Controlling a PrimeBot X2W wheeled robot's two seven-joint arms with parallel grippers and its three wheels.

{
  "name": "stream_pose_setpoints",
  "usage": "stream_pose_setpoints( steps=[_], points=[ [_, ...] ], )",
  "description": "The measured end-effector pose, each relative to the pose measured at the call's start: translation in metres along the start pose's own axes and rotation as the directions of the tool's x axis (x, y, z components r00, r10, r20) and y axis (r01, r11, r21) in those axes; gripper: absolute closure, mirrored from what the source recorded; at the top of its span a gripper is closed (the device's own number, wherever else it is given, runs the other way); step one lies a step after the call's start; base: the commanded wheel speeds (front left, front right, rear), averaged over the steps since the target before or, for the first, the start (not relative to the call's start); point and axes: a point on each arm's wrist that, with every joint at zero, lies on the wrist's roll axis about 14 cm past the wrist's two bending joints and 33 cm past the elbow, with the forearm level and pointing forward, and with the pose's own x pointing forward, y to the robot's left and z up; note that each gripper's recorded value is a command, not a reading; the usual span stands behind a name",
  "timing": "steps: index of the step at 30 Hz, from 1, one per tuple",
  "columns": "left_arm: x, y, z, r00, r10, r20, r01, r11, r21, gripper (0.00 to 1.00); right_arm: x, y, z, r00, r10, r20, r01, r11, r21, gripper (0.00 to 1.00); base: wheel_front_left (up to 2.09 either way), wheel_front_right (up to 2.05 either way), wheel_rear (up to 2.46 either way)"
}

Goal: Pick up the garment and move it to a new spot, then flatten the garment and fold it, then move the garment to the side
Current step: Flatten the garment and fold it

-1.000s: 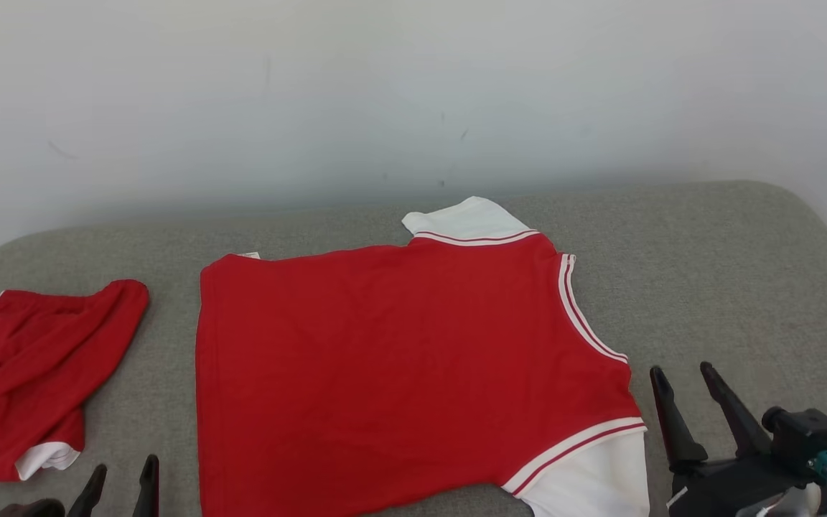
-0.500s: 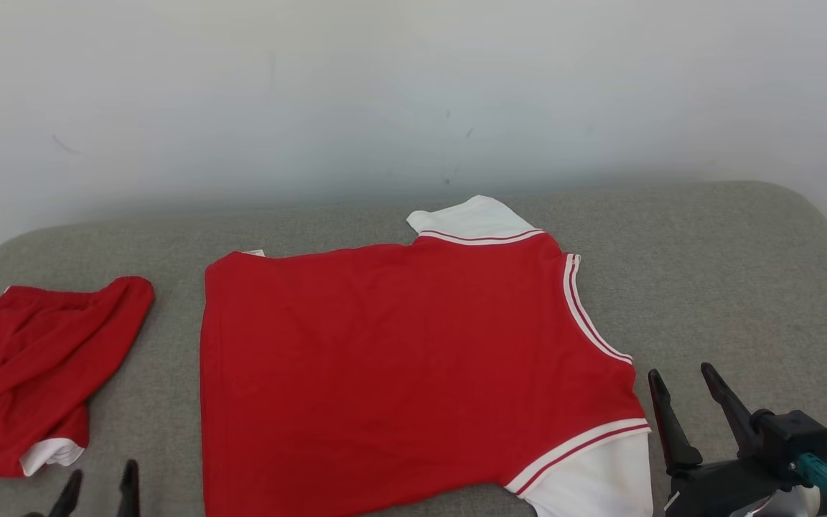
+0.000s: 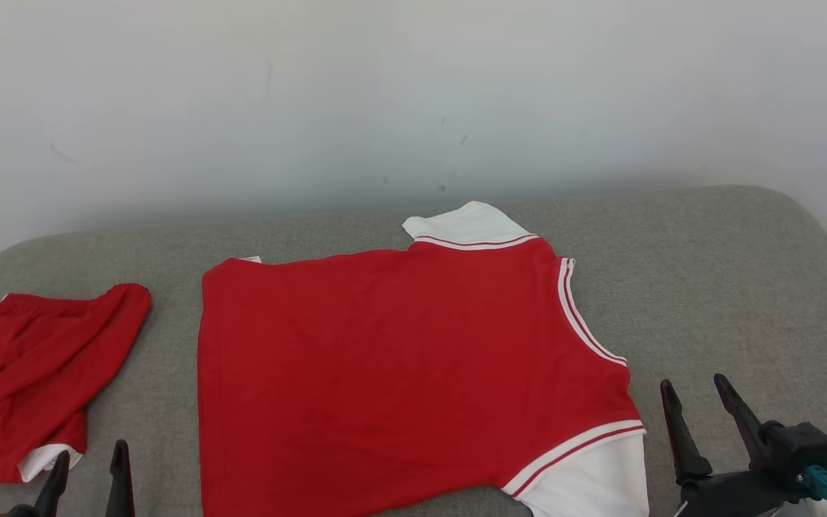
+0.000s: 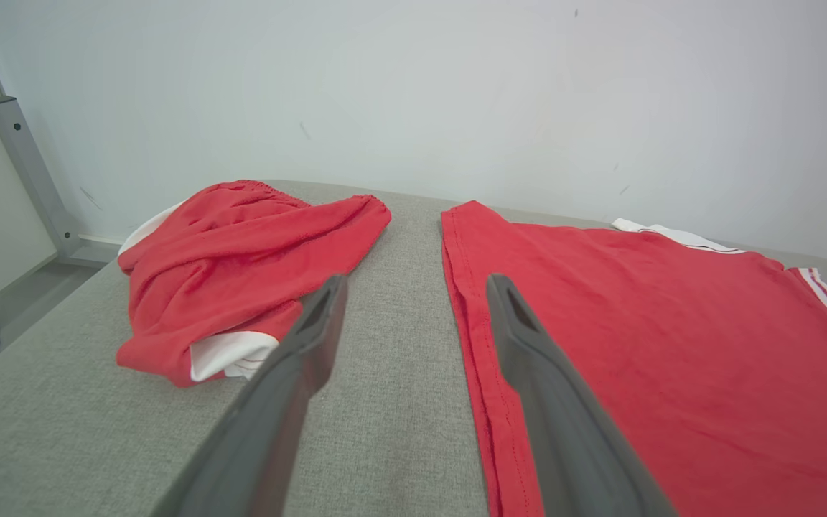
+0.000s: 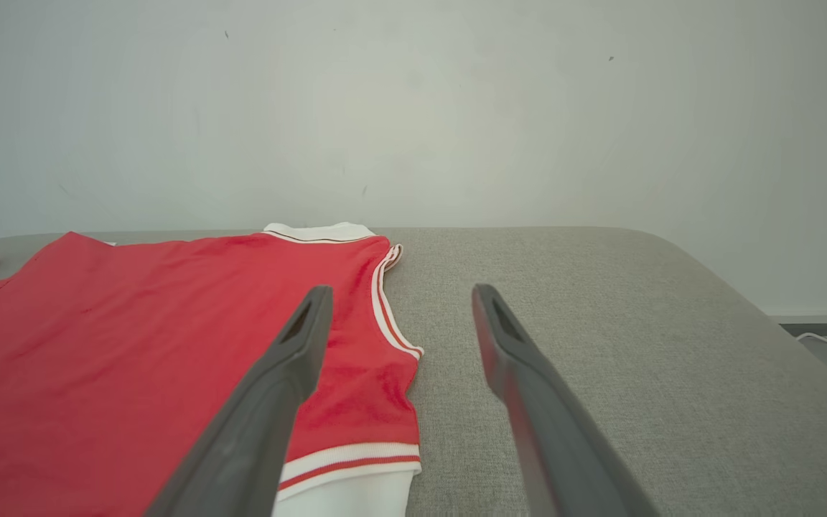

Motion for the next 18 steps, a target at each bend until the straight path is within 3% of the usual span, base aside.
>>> stream_pose_setpoints(
  steps=[18],
  points=[
    [-0.0076,0.0044,0.0057,0.999,0.029,0.03,-0.029,0.999,0.013,0.0,0.0021,0.0023,0.0032,1.0,0.001,0.013,-0.001,1.0,-0.005,0.0,0.0,0.0,0.0]
  ],
)
